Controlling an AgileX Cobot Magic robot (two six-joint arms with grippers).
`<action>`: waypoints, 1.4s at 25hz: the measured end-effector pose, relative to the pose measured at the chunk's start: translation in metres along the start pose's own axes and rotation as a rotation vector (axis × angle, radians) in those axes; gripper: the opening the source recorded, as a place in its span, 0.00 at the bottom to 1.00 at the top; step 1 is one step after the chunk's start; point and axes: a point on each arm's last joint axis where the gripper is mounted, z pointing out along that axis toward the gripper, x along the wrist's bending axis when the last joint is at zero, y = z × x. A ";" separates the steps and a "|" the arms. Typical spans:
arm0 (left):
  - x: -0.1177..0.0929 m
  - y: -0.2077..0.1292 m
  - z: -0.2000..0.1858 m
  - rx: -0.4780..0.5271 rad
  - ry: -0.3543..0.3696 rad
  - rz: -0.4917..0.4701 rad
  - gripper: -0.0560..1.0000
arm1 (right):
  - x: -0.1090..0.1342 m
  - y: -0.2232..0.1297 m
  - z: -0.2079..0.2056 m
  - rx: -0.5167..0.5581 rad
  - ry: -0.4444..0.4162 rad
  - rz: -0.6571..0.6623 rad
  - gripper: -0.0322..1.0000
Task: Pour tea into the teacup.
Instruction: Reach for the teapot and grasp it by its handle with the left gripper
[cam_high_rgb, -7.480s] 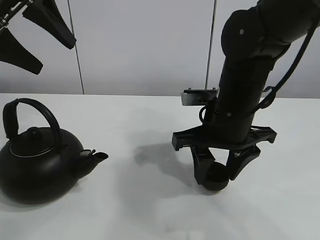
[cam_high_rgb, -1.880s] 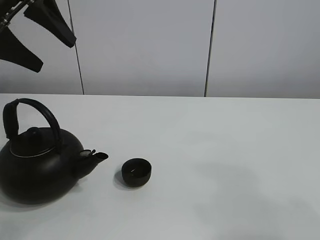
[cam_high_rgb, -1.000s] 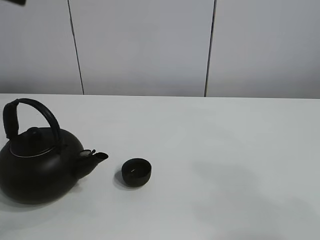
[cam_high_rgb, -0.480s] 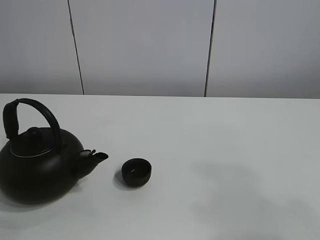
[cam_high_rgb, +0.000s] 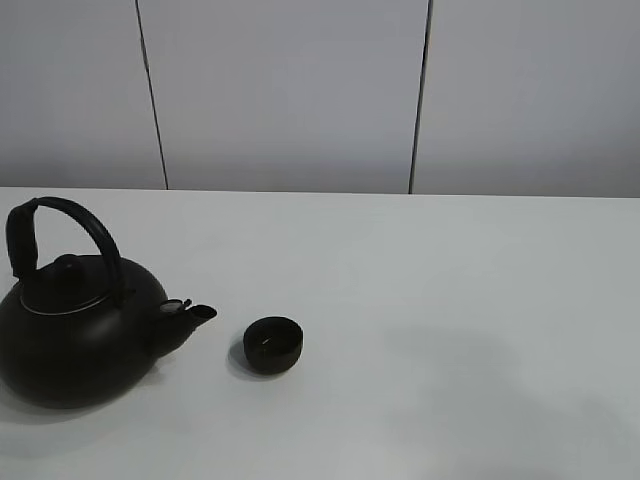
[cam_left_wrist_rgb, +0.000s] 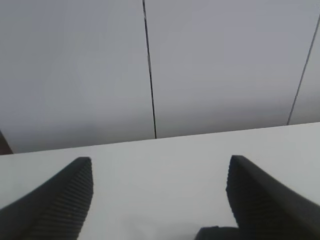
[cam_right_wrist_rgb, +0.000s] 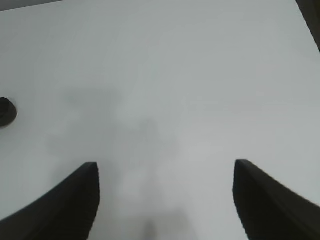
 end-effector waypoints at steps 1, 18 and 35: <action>0.000 -0.008 -0.006 0.002 0.009 -0.012 0.56 | 0.000 0.000 0.000 0.000 0.000 0.000 0.53; -0.007 -0.084 -0.016 0.117 0.027 -0.090 0.56 | 0.000 0.000 0.000 0.000 0.001 0.000 0.53; -0.021 -0.127 0.028 0.059 -0.089 -0.210 0.56 | 0.000 0.000 0.000 0.000 0.001 0.000 0.53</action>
